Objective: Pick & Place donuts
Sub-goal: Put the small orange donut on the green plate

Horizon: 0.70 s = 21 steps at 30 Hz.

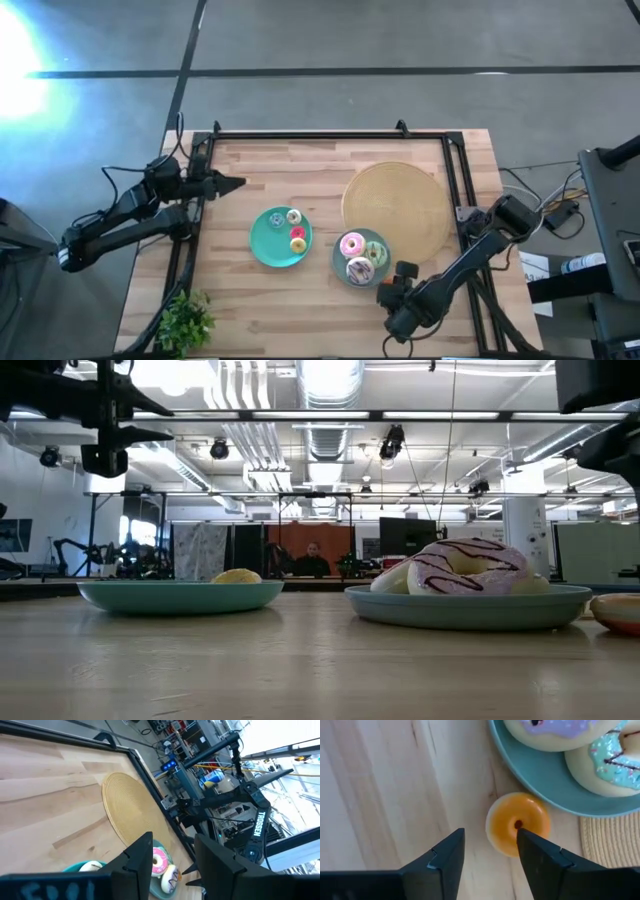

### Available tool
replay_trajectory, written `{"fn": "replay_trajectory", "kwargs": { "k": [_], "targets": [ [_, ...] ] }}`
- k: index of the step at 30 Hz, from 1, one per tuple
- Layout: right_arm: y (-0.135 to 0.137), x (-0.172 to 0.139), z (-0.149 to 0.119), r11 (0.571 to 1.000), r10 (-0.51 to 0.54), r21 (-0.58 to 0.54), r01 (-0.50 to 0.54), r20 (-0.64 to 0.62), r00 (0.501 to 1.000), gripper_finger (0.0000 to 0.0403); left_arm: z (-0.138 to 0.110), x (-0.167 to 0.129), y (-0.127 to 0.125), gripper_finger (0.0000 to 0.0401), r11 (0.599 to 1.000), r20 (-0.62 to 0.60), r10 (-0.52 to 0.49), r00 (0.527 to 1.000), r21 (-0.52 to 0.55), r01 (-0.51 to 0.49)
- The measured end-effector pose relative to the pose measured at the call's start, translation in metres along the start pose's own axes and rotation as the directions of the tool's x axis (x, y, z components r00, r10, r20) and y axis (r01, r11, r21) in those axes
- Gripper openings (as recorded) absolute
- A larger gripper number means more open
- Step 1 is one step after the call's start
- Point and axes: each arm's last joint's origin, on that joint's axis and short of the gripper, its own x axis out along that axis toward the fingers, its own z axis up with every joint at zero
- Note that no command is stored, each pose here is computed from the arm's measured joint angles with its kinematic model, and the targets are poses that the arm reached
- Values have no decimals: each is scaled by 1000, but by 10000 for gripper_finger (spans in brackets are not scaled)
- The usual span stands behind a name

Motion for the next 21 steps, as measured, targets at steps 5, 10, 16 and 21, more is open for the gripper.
{"fn": "replay_trajectory", "kwargs": {
  "k": [5, 10, 16, 21],
  "targets": [
    [0, 6, 2, 1000, -6, 0, 6, 1, 1000, 158, 0, 2, 1, 119, 1000, -6, 13, 1000, 0, -13],
    [-2, 14, 2, 1000, 9, 1, -9, 12, 1000, 141, 0, 4, 2, 119, 1000, -11, 20, 1000, 1, -20],
    [-10, 23, 5, 1000, -1, 28, 1, -2, 1000, 116, 0, 4, 2, 119, 1000, -12, 21, 1000, 1, -21],
    [-13, 23, 9, 999, -1, 43, 1, -8, 1000, 76, 0, 4, 2, 119, 1000, -12, 21, 1000, -1, -21]
  ]
}}
